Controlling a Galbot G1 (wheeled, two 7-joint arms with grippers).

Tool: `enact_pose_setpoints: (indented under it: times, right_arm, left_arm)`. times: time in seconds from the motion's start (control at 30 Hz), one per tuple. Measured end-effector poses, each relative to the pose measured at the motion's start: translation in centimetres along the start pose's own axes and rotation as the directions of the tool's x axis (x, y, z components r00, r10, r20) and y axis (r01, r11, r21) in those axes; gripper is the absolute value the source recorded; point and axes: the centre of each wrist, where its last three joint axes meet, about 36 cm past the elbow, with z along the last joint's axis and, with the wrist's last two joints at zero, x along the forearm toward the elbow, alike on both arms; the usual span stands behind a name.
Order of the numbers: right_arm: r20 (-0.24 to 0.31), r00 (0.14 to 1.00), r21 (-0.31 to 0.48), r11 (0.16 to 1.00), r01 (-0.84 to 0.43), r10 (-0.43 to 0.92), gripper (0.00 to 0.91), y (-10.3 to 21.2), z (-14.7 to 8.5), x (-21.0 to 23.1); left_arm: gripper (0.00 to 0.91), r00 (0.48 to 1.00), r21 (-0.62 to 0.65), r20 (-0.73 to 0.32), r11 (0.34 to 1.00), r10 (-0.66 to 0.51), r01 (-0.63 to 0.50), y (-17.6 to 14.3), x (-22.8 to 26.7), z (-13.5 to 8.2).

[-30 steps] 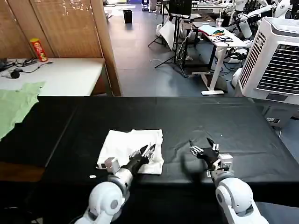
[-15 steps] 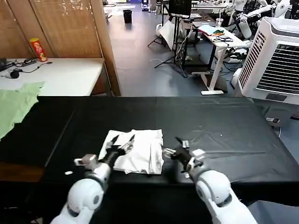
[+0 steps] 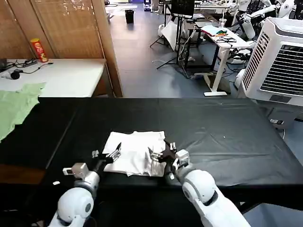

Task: Fold and organize the clothes.

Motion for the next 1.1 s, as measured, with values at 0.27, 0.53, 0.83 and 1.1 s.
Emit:
enact_pose_setpoints:
  times: [0.27, 0.53, 0.83, 1.1]
  right_arm:
    - [-0.048, 0.998, -0.074, 0.996, -0.043, 0.040, 0.878, -0.5, 0.4, -1.9]
    - [-0.056, 0.998, -0.123, 0.992, -0.030, 0.023, 0.497, -0.6, 0.6, -2.0]
    - [-0.061, 0.998, -0.152, 0.988, -0.039, 0.030, 0.059, -0.9, 1.1, -2.3]
    - [-0.019, 0.999, -0.154, 0.987, -0.051, 0.048, 0.020, -1.3, 0.5, -2.4]
  left_arm:
    - [0.878, 1.000, 0.000, -0.005, 1.000, -0.015, 0.015, 0.4, 0.6, 0.3]
    - [0.878, 1.000, 0.004, -0.005, 1.000, -0.025, 0.025, 0.6, 0.8, 0.6]
    - [0.878, 1.000, 0.009, -0.008, 1.000, -0.028, 0.028, 0.5, 0.8, 0.8]
    - [0.878, 0.999, 0.012, -0.011, 0.999, -0.035, 0.035, 0.5, 0.9, 1.2]
